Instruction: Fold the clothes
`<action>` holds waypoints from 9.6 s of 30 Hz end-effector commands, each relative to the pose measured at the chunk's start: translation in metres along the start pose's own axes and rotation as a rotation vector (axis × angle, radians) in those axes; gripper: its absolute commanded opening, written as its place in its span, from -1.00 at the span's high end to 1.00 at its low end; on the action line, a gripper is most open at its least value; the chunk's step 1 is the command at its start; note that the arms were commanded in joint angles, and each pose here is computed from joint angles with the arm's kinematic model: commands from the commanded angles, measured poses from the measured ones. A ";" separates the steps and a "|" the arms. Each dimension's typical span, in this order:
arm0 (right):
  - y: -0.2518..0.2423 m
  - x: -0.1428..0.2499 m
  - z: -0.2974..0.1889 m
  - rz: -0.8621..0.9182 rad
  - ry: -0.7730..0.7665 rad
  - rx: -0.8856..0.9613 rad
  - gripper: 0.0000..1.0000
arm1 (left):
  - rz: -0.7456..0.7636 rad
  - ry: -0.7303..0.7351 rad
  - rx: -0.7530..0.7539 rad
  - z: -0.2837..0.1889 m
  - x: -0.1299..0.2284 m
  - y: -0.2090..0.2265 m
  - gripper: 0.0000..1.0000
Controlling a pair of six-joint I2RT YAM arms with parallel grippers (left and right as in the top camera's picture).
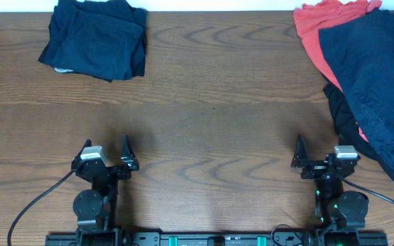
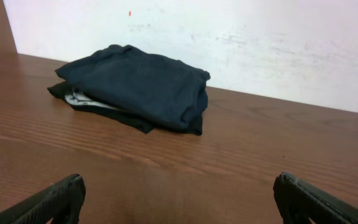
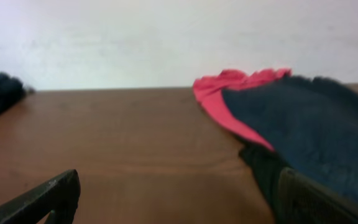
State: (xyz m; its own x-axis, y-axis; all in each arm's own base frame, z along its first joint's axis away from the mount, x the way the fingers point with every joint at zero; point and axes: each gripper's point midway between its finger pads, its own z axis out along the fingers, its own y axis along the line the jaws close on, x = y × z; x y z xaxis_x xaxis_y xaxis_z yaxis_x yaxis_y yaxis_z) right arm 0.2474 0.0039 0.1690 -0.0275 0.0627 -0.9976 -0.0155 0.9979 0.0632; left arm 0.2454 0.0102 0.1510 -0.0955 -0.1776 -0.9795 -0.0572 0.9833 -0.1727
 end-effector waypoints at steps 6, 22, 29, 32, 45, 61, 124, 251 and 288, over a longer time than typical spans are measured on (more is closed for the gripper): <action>-0.002 -0.031 -0.002 -0.012 -0.129 0.017 -0.98 | 0.004 0.047 0.028 0.000 0.013 -0.004 -0.96; 0.004 -0.069 -0.003 -0.079 -0.224 0.000 -0.99 | 0.000 0.157 0.015 -0.001 -0.009 -0.008 -0.96; 0.008 -0.100 0.016 -0.080 -0.220 -0.013 -0.99 | -0.007 0.266 0.027 0.014 -0.029 -0.017 -0.96; 0.014 -0.111 0.033 -0.083 -0.204 -0.043 -0.98 | -0.015 0.316 0.060 0.025 -0.035 -0.025 -0.96; 0.055 -0.147 0.124 -0.099 -0.149 -0.269 -0.98 | -0.093 0.507 0.173 0.064 -0.025 -0.050 -0.96; 0.063 -0.138 0.181 -0.113 0.230 -0.326 -0.99 | -0.125 0.713 0.142 0.096 -0.055 -0.057 -0.96; -0.168 0.080 0.175 0.078 0.836 0.275 -0.54 | 0.018 0.849 0.254 0.163 0.068 -0.185 -0.96; -0.139 0.110 0.254 0.124 0.955 0.158 -0.91 | -0.055 0.843 -0.102 0.126 -0.005 -0.053 -0.97; -0.266 0.148 0.236 0.066 0.918 0.492 -0.90 | -0.055 0.845 -0.102 0.126 -0.004 -0.053 -0.97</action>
State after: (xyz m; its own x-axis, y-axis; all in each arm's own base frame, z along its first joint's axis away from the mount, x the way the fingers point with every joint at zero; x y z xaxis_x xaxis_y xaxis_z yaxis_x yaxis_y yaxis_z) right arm 0.5017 -0.2128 0.0088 -0.7716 0.2254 -0.5948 0.3308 0.9409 -0.0726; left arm 0.3698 -0.0395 0.1476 -0.8046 -0.2351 -0.5452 -0.1635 0.9705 -0.1773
